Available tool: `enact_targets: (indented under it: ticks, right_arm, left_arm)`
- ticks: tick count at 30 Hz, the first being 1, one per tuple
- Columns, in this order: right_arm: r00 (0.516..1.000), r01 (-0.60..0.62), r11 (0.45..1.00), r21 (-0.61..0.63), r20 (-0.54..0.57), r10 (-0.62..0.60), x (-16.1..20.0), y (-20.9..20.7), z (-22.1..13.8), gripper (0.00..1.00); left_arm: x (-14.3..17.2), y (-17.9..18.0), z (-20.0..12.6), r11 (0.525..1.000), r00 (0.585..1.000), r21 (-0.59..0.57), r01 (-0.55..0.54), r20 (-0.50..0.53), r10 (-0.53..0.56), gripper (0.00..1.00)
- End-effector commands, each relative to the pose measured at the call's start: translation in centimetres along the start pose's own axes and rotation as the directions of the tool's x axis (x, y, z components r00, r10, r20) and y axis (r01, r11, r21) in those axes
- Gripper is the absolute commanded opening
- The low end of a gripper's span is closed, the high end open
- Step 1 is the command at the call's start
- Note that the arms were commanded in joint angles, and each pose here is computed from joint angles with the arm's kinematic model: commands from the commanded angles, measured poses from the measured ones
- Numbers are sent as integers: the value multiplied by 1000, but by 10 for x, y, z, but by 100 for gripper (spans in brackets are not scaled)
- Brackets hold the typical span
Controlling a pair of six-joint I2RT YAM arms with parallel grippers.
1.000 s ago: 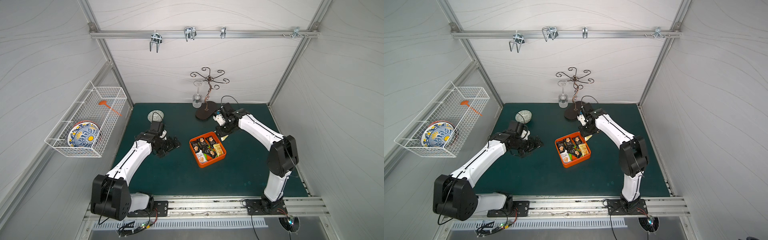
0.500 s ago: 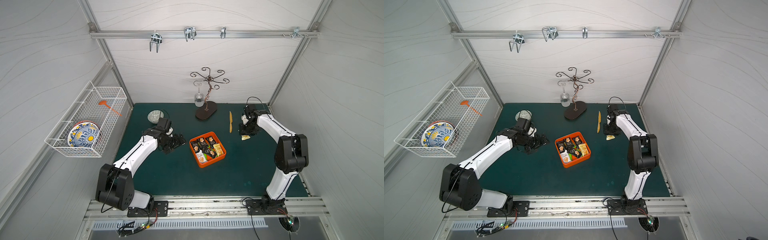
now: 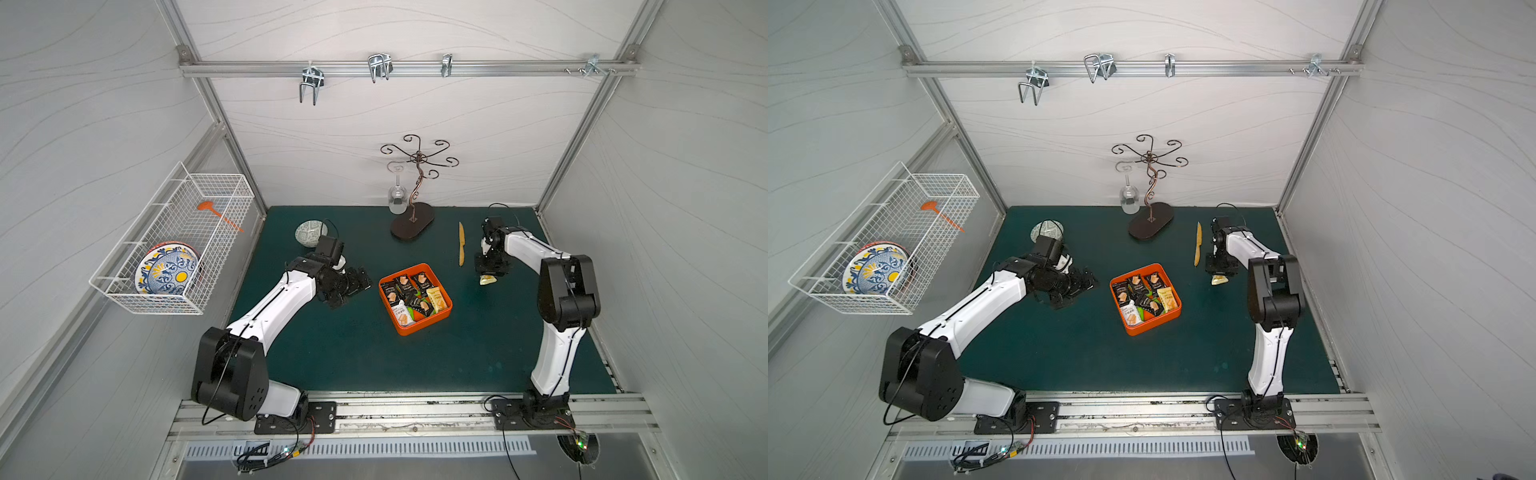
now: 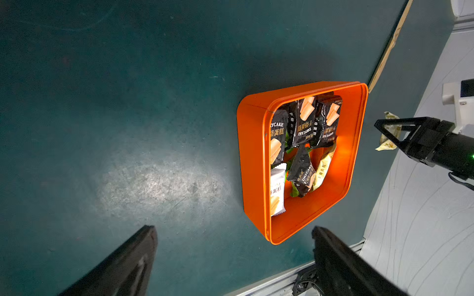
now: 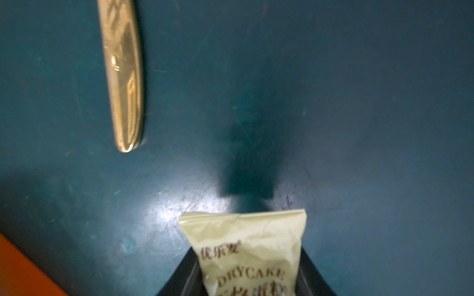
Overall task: Take the cookies out of the storage box
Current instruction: Place the cookie at the center of the board.
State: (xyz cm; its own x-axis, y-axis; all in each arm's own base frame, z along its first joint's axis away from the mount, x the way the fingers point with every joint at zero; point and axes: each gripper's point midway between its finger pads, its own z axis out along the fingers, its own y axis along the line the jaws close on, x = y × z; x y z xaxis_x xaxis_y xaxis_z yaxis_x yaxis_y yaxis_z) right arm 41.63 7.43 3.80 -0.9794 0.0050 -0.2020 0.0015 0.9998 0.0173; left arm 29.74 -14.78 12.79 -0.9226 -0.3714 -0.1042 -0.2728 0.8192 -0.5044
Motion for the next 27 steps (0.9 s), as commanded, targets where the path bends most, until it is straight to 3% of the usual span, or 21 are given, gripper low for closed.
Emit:
enact_targets:
  ticks: [1,10,17,22,27]
  right_arm:
    - [1000,-12,1000,9,-3,12,-4,-3,8,38]
    - [999,-17,1000,19,-35,18,5,-5,21,41]
    - [998,-16,1000,13,-53,17,9,-4,24,51]
    - [999,-11,1000,12,-38,12,6,-4,14,54]
    - [1000,18,1000,25,2,-18,5,-1,-20,58]
  left_arm:
    - [-7,-6,-6,1000,999,11,-12,44,12,99]
    - [-4,-2,-9,1000,999,-2,-11,47,11,99]
    - [-2,0,-10,1000,999,-9,-15,45,15,99]
    - [-1,0,-11,1000,999,-9,-20,41,20,99]
    - [0,-1,-9,1000,999,1,-23,35,23,99]
